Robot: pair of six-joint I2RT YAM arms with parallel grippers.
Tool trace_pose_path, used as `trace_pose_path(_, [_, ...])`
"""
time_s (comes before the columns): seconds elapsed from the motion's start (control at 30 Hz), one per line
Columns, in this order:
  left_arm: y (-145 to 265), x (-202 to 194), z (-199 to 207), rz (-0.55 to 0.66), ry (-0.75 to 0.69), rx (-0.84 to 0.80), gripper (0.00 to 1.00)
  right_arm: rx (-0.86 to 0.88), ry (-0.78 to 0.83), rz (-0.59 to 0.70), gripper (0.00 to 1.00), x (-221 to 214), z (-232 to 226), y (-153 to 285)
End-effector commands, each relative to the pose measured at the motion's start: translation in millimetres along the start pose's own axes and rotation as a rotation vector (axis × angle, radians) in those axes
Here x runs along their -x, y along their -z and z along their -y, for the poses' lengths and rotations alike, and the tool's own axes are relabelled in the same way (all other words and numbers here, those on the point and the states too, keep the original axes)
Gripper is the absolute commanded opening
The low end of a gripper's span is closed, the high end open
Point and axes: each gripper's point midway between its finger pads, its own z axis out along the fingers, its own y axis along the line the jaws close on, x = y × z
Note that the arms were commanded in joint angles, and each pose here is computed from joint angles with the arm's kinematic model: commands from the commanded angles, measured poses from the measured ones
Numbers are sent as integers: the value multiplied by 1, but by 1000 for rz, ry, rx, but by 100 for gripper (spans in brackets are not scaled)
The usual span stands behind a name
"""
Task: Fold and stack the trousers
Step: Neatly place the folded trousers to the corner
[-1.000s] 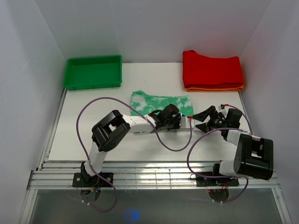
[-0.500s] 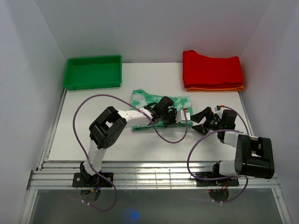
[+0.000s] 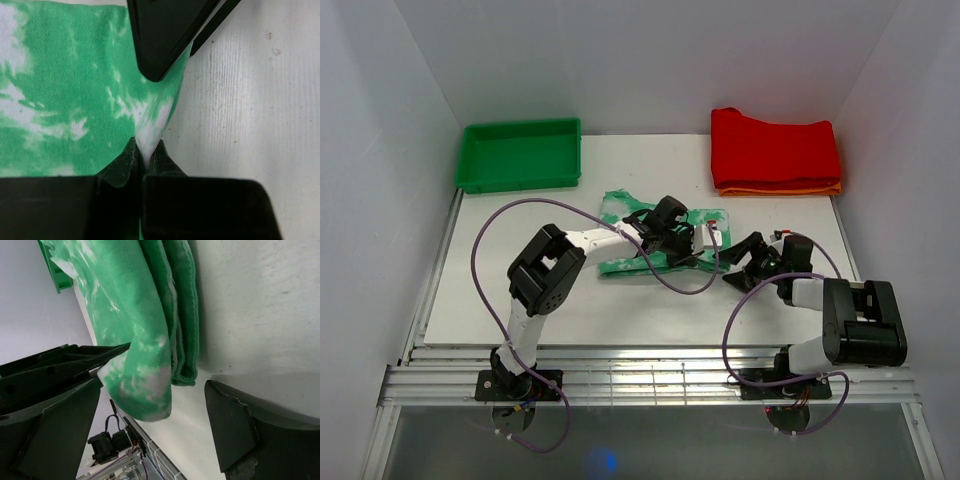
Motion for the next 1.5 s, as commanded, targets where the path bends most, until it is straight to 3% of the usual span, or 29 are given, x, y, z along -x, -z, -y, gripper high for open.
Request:
trace_pose_path(0.0, [28,48,7,112,-38,-41,0,29,-6,44,90,6,-8,-9])
trace_pose_path(0.1, [30,50,9,122,-41,-51,0,56,-28,-1,90,-5,-14,-22])
trace_pose_path(0.7, [39,51,25,162,-12,-108,0,257,53,30,90,0,-52,-56])
trace_pose_path(0.83, [35,49,22,157,11,-97,0,260,40,3,100,-6,-56,-58])
trace_pose_path(0.9, [34,48,18,155,5,-73,0,264,47,5,94,-7,-59,-55])
trace_pose_path(0.97, [32,40,14,137,19,-40,0,247,37,4,99,-8,-60,-50])
trace_pose_path(1.0, [31,39,10,133,29,-22,0,236,26,1,90,-10,-60,-47])
trace_pose_path(1.47, [18,48,-28,153,180,105,0,200,-72,15,90,-13,-52,-41])
